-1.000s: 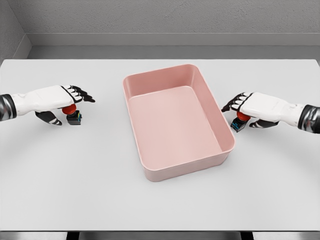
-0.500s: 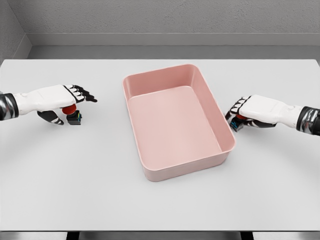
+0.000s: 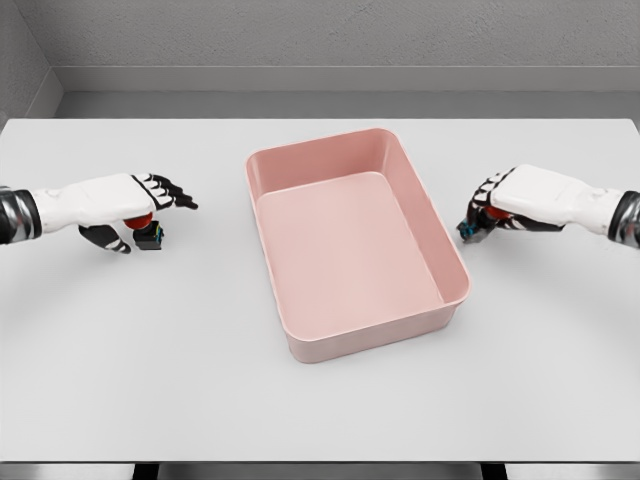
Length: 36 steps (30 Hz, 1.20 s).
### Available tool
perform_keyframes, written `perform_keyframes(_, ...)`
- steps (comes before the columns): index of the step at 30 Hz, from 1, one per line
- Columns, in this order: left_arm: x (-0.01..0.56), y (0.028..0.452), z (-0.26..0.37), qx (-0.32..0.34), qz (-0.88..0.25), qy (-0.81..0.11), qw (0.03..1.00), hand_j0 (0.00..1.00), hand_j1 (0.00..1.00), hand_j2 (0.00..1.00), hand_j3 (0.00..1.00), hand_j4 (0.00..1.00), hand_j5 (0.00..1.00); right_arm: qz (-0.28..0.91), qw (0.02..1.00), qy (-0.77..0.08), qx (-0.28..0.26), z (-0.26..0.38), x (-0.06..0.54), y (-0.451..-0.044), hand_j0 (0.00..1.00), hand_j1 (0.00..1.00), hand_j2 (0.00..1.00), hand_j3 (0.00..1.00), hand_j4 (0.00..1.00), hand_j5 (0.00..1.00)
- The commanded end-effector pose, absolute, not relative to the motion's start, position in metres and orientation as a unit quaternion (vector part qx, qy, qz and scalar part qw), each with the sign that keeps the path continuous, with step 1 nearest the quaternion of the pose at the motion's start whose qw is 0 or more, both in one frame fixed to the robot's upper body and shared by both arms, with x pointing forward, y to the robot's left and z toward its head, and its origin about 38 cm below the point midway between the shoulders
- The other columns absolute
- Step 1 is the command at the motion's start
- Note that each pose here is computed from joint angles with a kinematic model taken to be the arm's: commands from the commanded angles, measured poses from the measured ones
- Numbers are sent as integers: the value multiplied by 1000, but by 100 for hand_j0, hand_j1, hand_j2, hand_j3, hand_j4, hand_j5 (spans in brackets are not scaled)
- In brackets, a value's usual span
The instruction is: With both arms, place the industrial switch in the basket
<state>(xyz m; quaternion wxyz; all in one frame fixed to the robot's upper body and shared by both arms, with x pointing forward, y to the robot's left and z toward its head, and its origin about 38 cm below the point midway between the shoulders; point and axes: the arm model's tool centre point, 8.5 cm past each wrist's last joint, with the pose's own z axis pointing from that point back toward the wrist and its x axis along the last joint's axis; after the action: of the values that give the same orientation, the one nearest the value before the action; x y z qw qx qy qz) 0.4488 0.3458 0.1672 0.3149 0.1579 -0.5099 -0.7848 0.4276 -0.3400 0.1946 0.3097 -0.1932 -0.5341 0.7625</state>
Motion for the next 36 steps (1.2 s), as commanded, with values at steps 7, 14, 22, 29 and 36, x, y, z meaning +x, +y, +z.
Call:
perform_keyframes(7,448,347,166,158,-784,-510,317,87,87,87,87,87,87,751,318,-545,-193,203,427,-347,48,48,48,48,48,48)
perform_keyframes(14,449,348,167,160,-785,-508,316,66,66,66,66,66,66,744,317,-553,-200,217,429,-353,49,49,49,49,49,49)
perform_keyframes(22,449,350,167,161,-787,-504,318,59,59,59,59,59,59,728,302,-578,-211,249,433,-352,49,49,49,49,49,49)
perform_keyframes(29,450,350,169,163,-787,-504,316,45,45,45,45,45,45,727,235,-609,-214,286,429,-317,49,49,49,49,49,49)
perform_keyframes(36,457,346,184,174,-784,-512,304,42,42,42,42,42,42,711,198,-647,-191,302,425,-284,49,49,49,49,49,49)
